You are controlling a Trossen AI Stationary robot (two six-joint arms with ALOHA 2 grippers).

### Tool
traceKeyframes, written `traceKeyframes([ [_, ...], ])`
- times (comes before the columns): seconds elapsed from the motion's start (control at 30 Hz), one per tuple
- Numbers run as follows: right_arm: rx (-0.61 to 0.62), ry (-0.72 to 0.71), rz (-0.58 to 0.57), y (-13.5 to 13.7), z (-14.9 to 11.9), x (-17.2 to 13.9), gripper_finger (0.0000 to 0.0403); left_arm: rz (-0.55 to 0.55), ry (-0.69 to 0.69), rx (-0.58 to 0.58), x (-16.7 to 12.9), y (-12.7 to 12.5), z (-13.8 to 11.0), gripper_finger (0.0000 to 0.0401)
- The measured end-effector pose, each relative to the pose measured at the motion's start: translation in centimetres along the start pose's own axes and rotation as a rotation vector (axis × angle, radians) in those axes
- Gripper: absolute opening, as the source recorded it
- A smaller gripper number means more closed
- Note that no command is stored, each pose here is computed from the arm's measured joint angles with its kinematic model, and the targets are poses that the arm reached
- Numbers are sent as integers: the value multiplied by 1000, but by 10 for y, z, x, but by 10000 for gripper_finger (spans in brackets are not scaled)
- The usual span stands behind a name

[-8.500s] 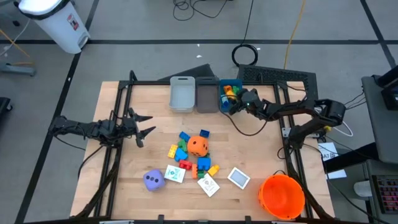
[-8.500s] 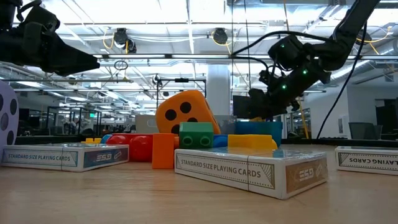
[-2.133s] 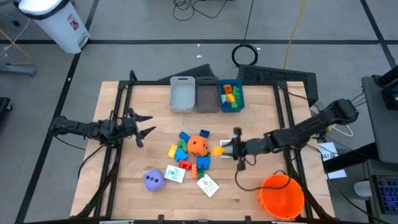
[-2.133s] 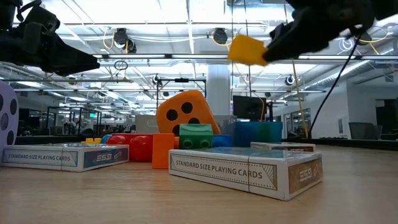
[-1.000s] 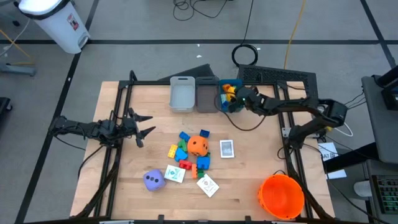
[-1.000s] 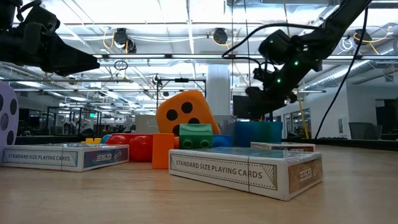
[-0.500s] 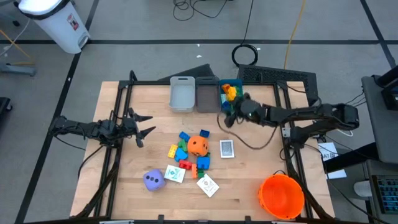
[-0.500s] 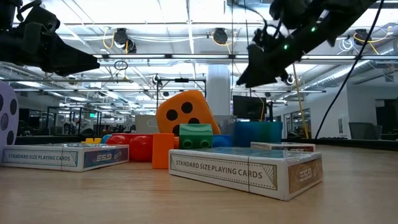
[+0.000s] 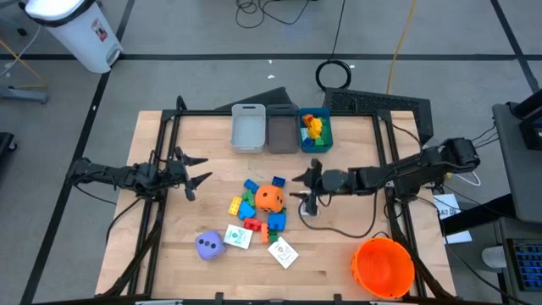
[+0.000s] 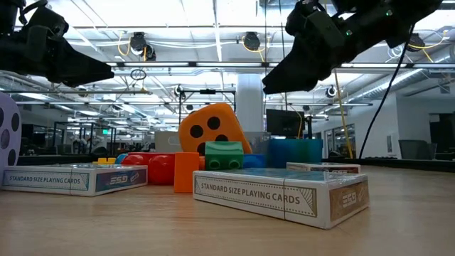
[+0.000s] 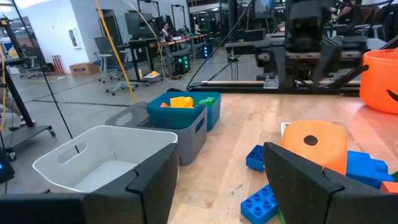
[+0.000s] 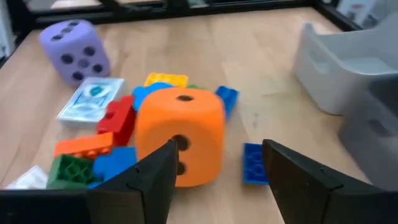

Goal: Pick & Place Toys
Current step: Put the orange die into the white bin

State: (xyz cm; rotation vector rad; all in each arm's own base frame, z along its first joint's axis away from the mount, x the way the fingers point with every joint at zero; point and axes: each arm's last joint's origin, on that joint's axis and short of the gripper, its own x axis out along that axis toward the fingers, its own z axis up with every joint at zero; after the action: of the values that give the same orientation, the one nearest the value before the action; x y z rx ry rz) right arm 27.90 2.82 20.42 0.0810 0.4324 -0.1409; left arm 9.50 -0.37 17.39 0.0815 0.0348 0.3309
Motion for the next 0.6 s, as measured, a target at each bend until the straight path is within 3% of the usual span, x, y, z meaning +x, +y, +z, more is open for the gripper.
traceKeyframes([
  [0.17,-67,-24,30,10,-5,9,231,0,0,0,0,0,0,241],
  [0.33,-27,-40,45,14,-8,15,247,0,0,0,0,0,0,241],
  [0.47,-29,-24,143,20,-15,23,285,0,0,0,0,0,0,241],
  [0.6,-81,-59,162,26,-19,31,338,0,0,0,0,0,0,241],
])
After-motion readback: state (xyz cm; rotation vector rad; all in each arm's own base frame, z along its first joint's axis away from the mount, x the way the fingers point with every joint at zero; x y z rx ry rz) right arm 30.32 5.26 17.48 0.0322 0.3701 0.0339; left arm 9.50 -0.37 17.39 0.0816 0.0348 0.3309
